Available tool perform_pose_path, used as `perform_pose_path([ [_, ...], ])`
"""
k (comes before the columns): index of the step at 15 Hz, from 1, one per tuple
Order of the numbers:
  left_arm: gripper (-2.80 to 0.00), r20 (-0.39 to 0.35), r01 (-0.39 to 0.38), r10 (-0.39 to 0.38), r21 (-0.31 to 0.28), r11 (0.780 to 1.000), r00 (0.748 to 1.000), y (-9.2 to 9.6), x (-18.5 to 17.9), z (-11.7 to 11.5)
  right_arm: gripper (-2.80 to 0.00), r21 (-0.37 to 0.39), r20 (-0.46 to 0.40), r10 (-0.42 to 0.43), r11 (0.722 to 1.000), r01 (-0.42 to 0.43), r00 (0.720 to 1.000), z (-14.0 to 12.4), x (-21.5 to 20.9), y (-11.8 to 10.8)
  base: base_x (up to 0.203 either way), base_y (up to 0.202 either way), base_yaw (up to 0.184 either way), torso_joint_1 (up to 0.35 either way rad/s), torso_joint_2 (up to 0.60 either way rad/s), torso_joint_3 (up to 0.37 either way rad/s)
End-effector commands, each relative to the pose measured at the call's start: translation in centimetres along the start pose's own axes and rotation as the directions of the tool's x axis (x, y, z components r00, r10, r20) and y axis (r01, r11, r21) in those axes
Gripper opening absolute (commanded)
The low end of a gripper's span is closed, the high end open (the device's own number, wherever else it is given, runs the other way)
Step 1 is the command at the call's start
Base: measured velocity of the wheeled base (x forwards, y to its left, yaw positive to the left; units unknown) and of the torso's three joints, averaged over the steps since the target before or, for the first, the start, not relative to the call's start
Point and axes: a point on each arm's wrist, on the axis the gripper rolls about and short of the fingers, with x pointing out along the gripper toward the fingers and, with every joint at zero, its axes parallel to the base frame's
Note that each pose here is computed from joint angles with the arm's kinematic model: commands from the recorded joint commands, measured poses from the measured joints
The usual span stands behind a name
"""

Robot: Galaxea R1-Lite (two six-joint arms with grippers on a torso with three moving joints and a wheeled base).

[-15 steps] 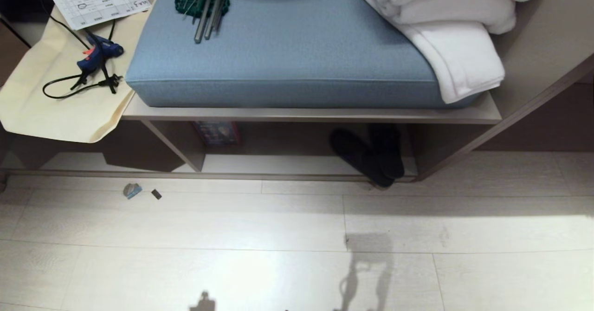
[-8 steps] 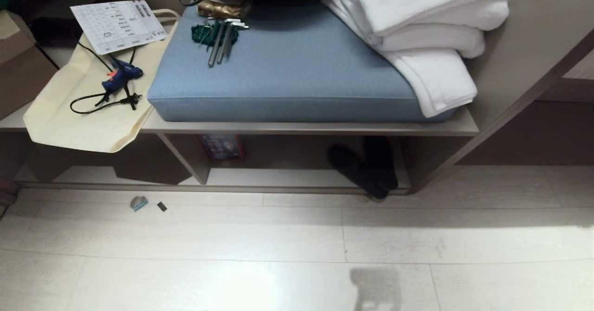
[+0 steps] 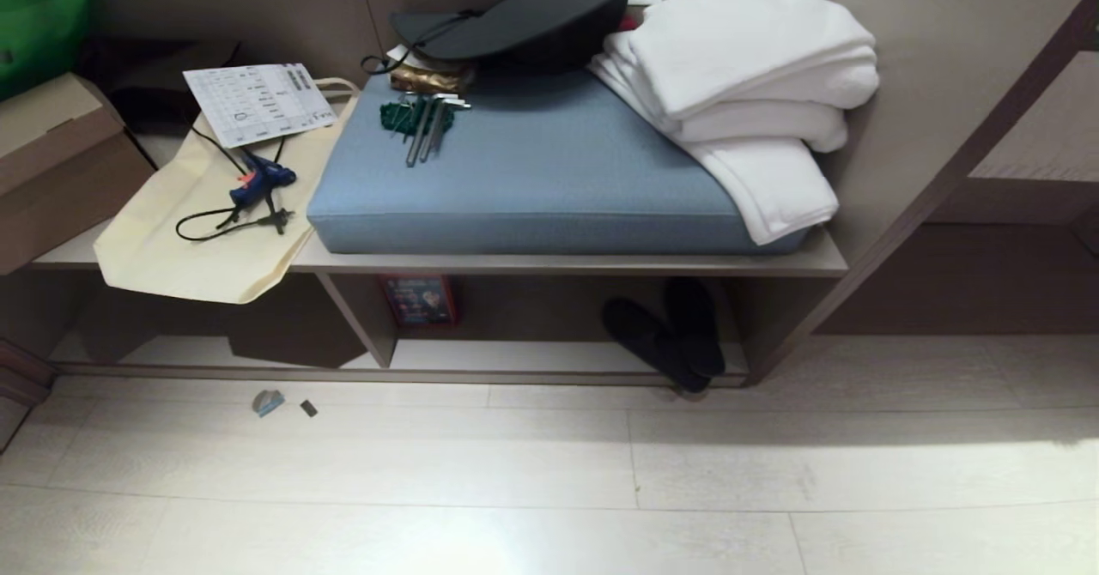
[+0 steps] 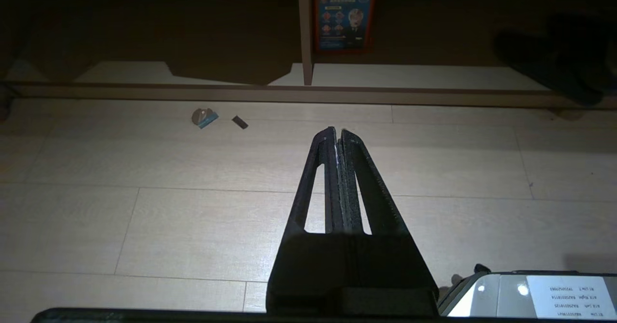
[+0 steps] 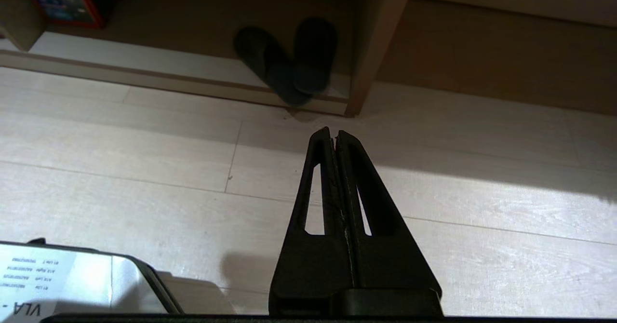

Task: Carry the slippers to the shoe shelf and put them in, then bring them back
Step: Pick up the slippers in the shoe cabinet

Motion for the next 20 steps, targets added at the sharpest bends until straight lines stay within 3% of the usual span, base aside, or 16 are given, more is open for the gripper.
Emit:
perform_pose_path([
  [1,-2.8,0.0,0.001,-0.001,0.0,1.0,1.0,0.0,0.01,0.01,-2.8,-0.001,-0.001,0.001,1.0,-0.001,1.0,0.0,0.01,0.0,0.0,0.0,0.0,0.002,0.0,0.208],
  [20,-2.8,0.0,-0.001,0.001,0.0,1.0,1.0,0.0,0.01,0.01,-2.8,0.003,-0.001,0.001,1.0,-0.001,1.0,0.0,0.01,0.0,0.0,0.0,0.0,0.002,0.0,0.202],
])
